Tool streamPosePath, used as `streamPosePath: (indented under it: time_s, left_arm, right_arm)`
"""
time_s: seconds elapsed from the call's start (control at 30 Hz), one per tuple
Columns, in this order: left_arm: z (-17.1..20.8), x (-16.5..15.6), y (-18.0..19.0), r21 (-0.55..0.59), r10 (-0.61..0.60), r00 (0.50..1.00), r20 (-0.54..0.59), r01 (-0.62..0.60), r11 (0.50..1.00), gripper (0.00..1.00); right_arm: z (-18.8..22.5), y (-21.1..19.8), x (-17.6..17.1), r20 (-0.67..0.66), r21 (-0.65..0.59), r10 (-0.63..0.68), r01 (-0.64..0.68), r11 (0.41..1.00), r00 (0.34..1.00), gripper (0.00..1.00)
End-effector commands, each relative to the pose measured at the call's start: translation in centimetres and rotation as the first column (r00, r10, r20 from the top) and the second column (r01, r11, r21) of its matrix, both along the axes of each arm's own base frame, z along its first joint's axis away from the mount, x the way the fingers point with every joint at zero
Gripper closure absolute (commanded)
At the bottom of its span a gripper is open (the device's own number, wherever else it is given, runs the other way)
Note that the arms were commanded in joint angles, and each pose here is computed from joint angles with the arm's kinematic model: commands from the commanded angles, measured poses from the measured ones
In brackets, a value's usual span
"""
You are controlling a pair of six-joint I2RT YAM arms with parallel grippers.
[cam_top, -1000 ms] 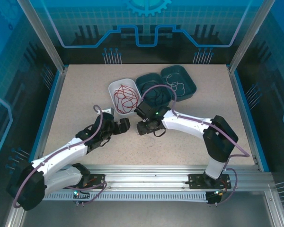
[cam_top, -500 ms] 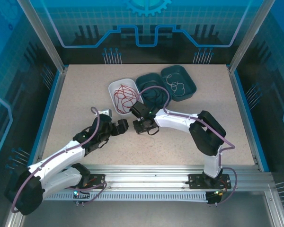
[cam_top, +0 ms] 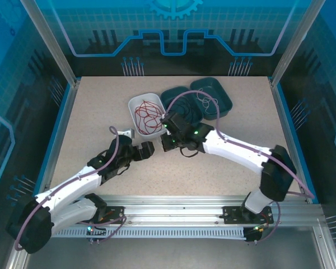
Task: Untangle the cables
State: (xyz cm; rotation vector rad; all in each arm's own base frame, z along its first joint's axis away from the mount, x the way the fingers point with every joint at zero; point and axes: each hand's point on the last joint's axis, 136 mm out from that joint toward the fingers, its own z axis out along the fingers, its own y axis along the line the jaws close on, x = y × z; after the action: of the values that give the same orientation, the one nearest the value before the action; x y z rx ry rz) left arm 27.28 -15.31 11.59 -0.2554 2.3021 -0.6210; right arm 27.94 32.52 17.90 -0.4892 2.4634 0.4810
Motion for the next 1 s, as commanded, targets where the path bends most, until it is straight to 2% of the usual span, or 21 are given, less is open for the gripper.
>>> streamPosePath:
  time_s: [0.0, 0.3, 0.5, 0.7, 0.97]
  left_arm:
    - [0.6, 0.5, -0.8, -0.021, -0.038, 0.999, 0.02, 0.038, 0.999, 0.01]
    - [0.4, 0.4, -1.7, -0.048, -0.068, 0.998, 0.009, 0.069, 0.997, 0.01]
    - [0.4, 0.4, -2.1, -0.06, -0.086, 0.996, 0.005, 0.086, 0.994, 0.01]
    - [0.3, 0.2, -2.1, -0.062, -0.09, 0.996, -0.007, 0.09, 0.994, 0.01]
    - [0.7, 0.2, -2.0, -0.055, -0.089, 0.996, -0.005, 0.089, 0.995, 0.01]
  right_arm:
    - [2.5, -1.9, -0.6, 0.073, -0.02, -0.004, 0.005, 1.0, 0.997, 1.0]
    - [9.9, -5.7, -2.4, 0.225, 0.06, -0.025, 0.012, 0.998, 0.974, 0.98]
    - [13.0, -9.5, -2.1, 0.319, 0.022, -0.095, 0.093, 0.995, 0.943, 0.96]
    - [14.4, -13.1, -0.5, 0.365, -0.007, -0.172, 0.188, 0.982, 0.915, 0.95]
    - [14.4, -16.8, 4.2, 0.354, -0.03, -0.261, 0.29, 0.957, 0.898, 0.94]
